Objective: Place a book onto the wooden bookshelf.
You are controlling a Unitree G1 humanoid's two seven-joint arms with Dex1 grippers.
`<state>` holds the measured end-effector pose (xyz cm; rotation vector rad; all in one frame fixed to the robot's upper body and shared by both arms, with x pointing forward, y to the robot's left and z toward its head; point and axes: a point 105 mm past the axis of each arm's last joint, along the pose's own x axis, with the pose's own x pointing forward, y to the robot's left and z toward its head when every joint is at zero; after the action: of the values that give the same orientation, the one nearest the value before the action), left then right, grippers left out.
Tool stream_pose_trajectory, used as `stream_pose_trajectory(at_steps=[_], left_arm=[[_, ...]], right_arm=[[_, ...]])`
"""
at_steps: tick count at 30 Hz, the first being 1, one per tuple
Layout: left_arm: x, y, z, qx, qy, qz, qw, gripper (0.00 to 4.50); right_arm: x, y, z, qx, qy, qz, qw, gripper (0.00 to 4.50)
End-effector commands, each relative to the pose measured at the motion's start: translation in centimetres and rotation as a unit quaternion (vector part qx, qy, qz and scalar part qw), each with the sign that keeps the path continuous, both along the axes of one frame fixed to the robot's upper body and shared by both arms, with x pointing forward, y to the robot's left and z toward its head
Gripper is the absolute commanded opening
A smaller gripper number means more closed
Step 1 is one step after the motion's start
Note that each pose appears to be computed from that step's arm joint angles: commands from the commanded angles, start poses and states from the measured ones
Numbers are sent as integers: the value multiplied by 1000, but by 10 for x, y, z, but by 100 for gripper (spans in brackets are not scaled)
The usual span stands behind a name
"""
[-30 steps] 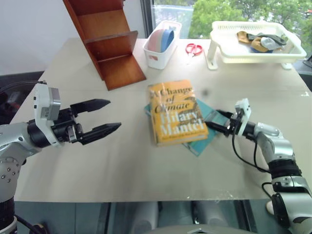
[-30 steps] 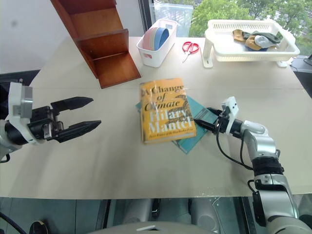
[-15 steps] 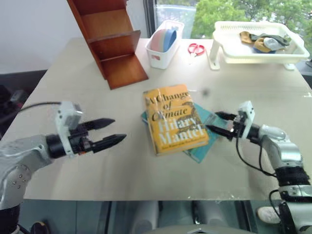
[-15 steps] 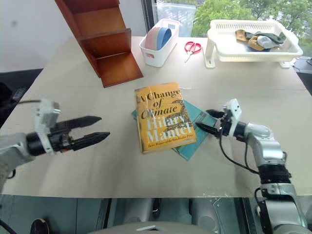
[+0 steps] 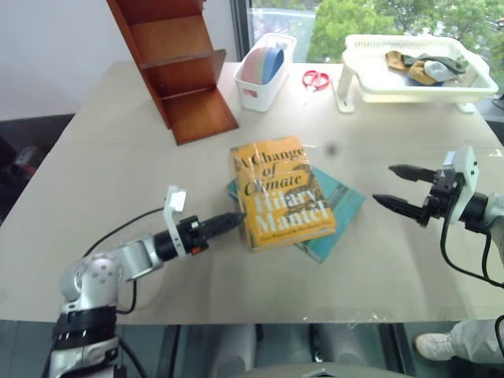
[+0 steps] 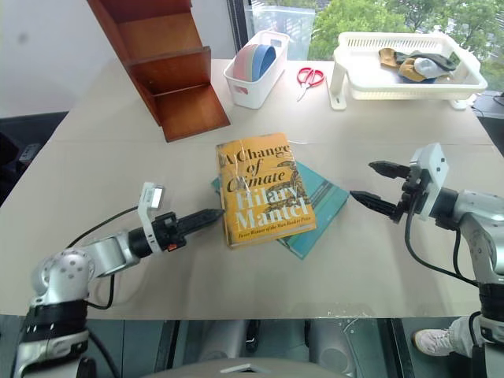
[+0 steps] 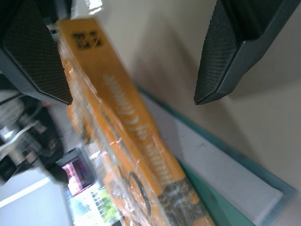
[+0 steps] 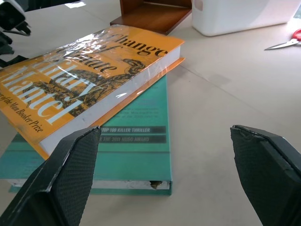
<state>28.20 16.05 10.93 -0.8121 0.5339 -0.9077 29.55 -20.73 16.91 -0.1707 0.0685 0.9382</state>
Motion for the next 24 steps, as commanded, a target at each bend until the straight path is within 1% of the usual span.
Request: stream_pose_trajectory(at_steps=[1, 4, 7, 11, 14, 15, 16, 17, 18, 19, 20, 23, 24], left_arm=[[9, -3, 6, -42, 25, -4, 999, 439], [16, -7, 3, -40, 40, 1, 998, 439], [18, -13, 8, -66, 38, 11, 997, 439], [10, -22, 15, -101, 33, 18, 994, 439], [5, -23, 19, -106, 24, 30, 994, 439], [5, -22, 21, -107, 22, 39, 993, 384], [4, -20, 22, -108, 22, 48, 993, 361], [4, -19, 22, -108, 22, 54, 992, 318], [1, -20, 23, -108, 21, 56, 992, 257], [-1, -21, 24, -109, 22, 58, 992, 219], [-2, -23, 24, -111, 23, 60, 992, 159], [-5, -26, 23, -120, 34, 75, 989, 21], [-6, -27, 22, -121, 36, 78, 989, 10]], right_arm=[[-7, 0, 12, 0, -28, 0, 1000, 450], [-9, 0, 15, 5, -35, -3, 999, 450], [-11, -4, 17, 5, -38, -12, 999, 450], [-14, -7, 16, 9, -35, -18, 999, 450], [-16, -5, 16, 15, -32, -14, 999, 450], [-16, -5, 16, 15, -32, -14, 999, 450], [-16, -5, 17, 16, -33, -15, 999, 450], [-15, -6, 17, 17, -34, -16, 999, 450], [-14, -6, 17, 17, -34, -17, 999, 450], [-13, -6, 17, 18, -34, -16, 999, 450], [-13, -6, 17, 17, -34, -16, 999, 450], [-11, -5, 16, 17, -33, -15, 999, 450], [-11, -5, 16, 16, -34, -14, 999, 450]])
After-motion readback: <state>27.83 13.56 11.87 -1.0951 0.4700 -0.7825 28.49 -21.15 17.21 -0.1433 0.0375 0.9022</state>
